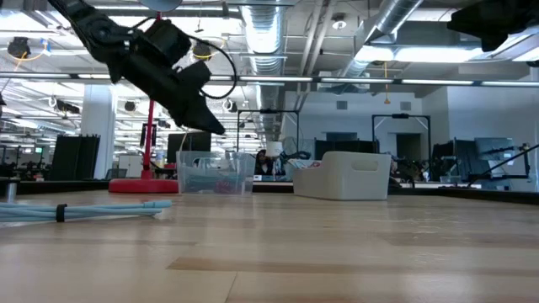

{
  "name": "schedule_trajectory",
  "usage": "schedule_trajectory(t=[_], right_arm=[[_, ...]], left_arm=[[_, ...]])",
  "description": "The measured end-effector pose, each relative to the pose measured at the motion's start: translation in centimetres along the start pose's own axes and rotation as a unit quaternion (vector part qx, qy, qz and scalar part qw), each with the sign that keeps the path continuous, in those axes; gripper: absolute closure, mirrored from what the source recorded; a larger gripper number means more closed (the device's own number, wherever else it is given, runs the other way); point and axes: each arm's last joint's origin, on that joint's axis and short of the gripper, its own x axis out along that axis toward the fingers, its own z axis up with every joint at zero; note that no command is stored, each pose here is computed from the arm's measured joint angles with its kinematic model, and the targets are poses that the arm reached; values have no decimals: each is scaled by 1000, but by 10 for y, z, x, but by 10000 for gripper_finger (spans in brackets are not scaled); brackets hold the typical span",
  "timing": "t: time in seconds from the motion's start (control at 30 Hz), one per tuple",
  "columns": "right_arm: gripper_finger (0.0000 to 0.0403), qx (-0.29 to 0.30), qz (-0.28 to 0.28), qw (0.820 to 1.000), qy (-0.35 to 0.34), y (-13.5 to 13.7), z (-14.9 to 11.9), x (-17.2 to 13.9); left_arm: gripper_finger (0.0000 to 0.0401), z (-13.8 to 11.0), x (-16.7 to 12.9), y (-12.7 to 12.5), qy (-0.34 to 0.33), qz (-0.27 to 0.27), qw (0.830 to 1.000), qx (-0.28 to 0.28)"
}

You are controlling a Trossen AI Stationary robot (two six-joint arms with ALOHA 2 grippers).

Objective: Pick & Place USB Port
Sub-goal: Put the light blue USB cable into the gray bin

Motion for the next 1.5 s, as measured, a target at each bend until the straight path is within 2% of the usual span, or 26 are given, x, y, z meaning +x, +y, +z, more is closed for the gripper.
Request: schedule_trajectory(t=[0.27,0.43,0.63,0.87,1.07,1.27,1.5], right_arm=[[292,0,0,1000,0,0,0,0],[292,0,0,1000,0,0,0,0],[292,0,0,1000,0,0,0,0],[292,0,0,1000,0,0,0,0],[292,0,1,1000,0,0,0,0],[292,0,2,1000,0,0,0,0],[292,-2,11,1000,-1,1,0,0]], left_arm=[[334,2,-18,-47,7,-111,994,-20],[335,-2,-25,-69,31,-159,985,-60],[331,-13,-32,-97,108,-204,966,-115],[331,-16,-43,-124,140,-250,942,-172],[331,-22,-47,-144,182,-271,921,-211],[331,-44,-41,-160,256,-255,898,-251],[331,-66,-26,-175,305,-235,890,-243]])
